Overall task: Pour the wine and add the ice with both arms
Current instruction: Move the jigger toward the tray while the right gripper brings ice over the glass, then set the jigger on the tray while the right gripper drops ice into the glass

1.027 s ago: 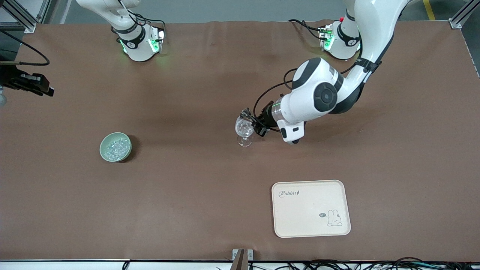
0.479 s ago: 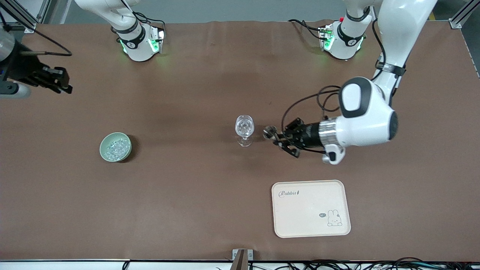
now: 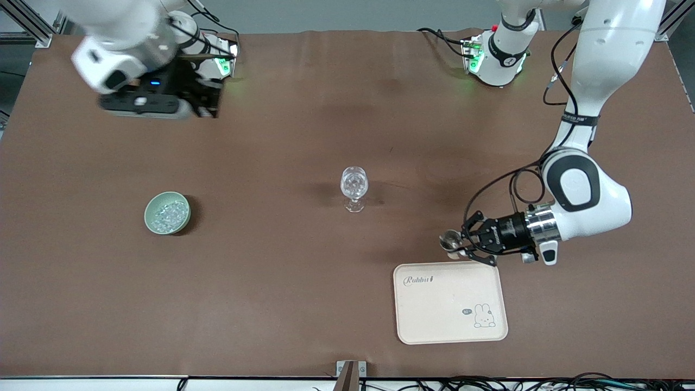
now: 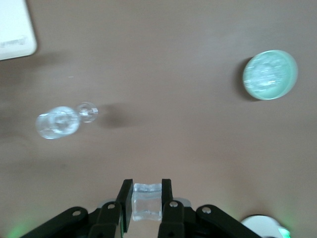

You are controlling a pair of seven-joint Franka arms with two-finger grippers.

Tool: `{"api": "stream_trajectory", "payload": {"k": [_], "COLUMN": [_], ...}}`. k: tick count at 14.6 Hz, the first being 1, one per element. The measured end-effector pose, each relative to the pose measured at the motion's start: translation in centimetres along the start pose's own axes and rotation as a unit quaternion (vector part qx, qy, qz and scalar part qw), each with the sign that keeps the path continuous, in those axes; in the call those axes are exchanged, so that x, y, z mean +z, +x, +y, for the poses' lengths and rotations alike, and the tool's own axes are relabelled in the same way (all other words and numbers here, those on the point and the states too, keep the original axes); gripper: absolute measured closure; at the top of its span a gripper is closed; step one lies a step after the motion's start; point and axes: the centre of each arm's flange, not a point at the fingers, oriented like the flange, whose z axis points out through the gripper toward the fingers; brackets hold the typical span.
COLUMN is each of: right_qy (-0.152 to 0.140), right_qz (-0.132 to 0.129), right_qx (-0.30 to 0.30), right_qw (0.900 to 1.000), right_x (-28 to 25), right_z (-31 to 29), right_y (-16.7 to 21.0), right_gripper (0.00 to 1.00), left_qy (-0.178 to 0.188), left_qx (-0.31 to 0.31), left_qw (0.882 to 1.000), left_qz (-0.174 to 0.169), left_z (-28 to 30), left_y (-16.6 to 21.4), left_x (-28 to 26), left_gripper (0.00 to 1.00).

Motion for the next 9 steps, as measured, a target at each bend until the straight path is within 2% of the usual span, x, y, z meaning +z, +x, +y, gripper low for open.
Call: {"api": "stream_trajectory", "payload": {"k": [2,5,9], "right_qy": [0.018,0.044,0.064], "right_qz": [0.012,-0.003,0.02], "right_qx": [0.007,0.013,0.028], "right_qw": [1.0,0.999,0.997], "right_x": [2.8,8.7,15.3], "right_z": [-5.5,-12.4,-18.0], "right_y": [-0.4,-1.4,-1.3], "right_gripper": [0.73,0.73,0.73], "left_qy": [-0.038,-0.061,-0.091], "left_qx": [-0.026,-0.057,-0.087], "left_qw": [0.999,0.996,0.991], "left_qz": [-0.022,-0.037,-0.044], "left_z": [0.5,0.2,0.4], "left_y": [4.6,8.3,13.2], "left_x": [-0.3,0.5,0.6], "left_gripper": [0.79,0.79,0.79]}}
